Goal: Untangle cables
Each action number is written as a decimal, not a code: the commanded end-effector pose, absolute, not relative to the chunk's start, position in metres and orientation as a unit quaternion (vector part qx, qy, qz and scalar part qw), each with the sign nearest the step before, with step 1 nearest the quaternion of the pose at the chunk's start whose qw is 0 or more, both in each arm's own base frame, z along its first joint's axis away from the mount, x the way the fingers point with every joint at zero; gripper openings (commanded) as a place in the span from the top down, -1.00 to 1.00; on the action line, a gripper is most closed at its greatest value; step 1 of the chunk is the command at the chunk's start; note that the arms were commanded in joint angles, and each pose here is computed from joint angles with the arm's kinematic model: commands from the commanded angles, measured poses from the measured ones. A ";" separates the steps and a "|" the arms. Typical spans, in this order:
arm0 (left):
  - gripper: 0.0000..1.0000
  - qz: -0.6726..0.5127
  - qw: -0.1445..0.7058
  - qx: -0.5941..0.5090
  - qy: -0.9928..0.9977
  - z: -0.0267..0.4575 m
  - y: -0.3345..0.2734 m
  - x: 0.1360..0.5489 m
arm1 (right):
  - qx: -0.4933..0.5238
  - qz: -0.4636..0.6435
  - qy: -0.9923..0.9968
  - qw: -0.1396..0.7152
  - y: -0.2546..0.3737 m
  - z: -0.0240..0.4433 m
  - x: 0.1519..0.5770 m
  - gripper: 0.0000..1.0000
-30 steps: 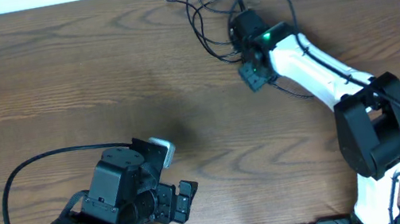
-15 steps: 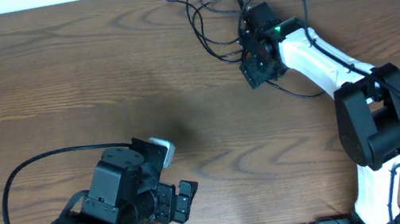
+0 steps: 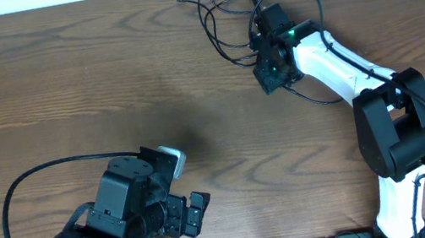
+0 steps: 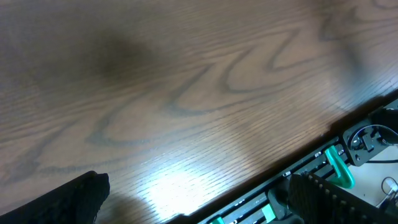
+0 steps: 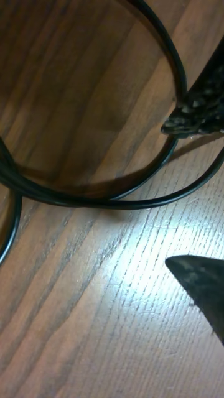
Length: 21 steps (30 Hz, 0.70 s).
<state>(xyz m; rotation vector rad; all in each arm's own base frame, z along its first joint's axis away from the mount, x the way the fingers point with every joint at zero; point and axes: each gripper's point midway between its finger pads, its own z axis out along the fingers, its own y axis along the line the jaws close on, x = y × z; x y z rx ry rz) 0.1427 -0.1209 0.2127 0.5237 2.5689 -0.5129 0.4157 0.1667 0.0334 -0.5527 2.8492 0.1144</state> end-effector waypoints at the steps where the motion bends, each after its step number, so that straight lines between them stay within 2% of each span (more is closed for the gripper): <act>1: -0.96 -0.191 0.235 0.185 0.935 0.216 -0.121 0.142 | -0.196 0.044 0.973 0.115 0.172 0.030 0.413 -0.12; 17: -0.96 -0.191 0.235 0.185 0.935 0.216 -0.121 0.142 | -0.200 0.042 0.973 0.106 0.172 0.013 0.402 -0.13; 21: -0.96 -0.191 0.235 0.185 0.935 0.216 -0.121 0.142 | -0.202 0.046 0.973 0.101 0.173 0.013 0.400 0.17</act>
